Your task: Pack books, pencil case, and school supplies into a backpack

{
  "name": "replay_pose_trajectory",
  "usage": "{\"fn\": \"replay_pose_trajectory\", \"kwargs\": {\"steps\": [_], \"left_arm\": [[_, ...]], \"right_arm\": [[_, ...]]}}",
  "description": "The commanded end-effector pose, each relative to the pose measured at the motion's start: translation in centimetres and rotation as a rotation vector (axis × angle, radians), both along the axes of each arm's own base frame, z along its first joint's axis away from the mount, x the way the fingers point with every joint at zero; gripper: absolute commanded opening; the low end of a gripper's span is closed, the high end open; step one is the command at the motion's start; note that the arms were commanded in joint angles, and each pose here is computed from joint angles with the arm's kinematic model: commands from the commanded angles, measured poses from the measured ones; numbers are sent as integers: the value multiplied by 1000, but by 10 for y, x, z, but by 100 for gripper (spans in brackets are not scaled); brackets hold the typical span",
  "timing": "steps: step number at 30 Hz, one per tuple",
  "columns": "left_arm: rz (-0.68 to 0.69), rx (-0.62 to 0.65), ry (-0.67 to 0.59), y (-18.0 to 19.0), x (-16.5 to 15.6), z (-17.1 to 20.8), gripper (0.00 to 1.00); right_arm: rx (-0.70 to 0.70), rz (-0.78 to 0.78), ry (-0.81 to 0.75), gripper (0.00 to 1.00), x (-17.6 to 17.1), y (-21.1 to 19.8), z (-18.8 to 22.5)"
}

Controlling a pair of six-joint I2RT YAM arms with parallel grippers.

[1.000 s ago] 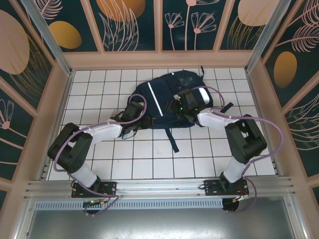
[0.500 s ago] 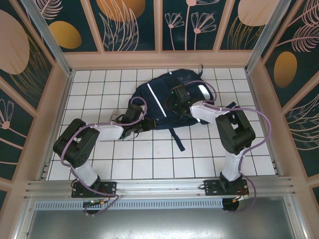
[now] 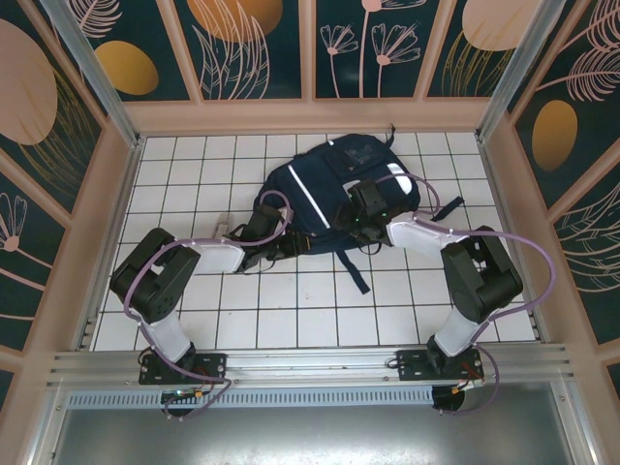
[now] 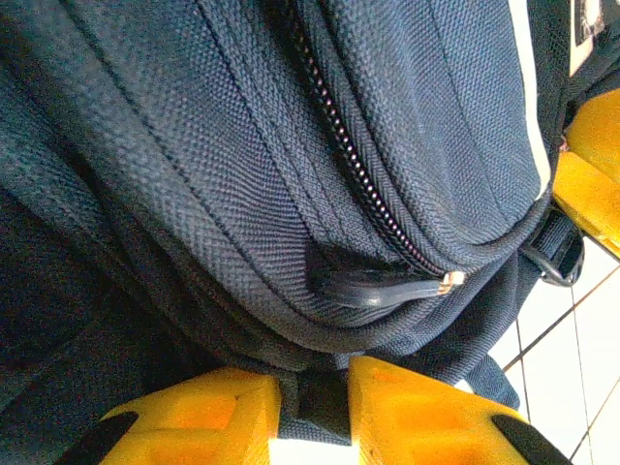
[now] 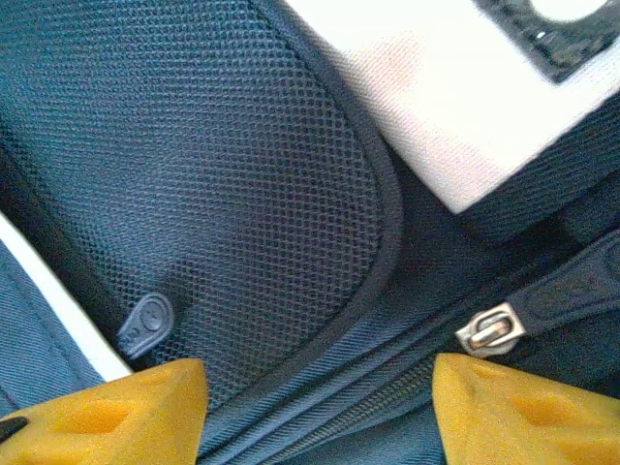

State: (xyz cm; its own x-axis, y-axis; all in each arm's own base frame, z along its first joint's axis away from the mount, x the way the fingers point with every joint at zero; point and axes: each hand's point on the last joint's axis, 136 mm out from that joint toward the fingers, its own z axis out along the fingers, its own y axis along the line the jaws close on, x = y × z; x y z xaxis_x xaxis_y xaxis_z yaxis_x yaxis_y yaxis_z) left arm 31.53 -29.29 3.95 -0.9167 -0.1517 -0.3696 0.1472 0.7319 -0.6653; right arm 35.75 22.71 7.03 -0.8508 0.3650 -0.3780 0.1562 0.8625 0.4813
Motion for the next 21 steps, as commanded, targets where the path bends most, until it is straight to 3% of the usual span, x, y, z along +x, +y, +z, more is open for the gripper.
{"fn": "replay_pose_trajectory", "kwargs": {"steps": [1,7,13,15,21], "left_arm": [[-45,3,60,-10,-16,-12,25],[-62,8,69,-11,-22,-16,23],[-103,34,30,-12,-21,-6,26],[-133,101,-36,-7,-16,5,31],[-169,183,-272,4,4,76,65]], "right_arm": [[102,4,-23,59,11,20,5],[130,-18,-19,48,22,27,-10],[179,15,-104,0,38,40,15],[174,34,-159,0,41,40,36],[218,89,-215,0,40,48,86]]}}
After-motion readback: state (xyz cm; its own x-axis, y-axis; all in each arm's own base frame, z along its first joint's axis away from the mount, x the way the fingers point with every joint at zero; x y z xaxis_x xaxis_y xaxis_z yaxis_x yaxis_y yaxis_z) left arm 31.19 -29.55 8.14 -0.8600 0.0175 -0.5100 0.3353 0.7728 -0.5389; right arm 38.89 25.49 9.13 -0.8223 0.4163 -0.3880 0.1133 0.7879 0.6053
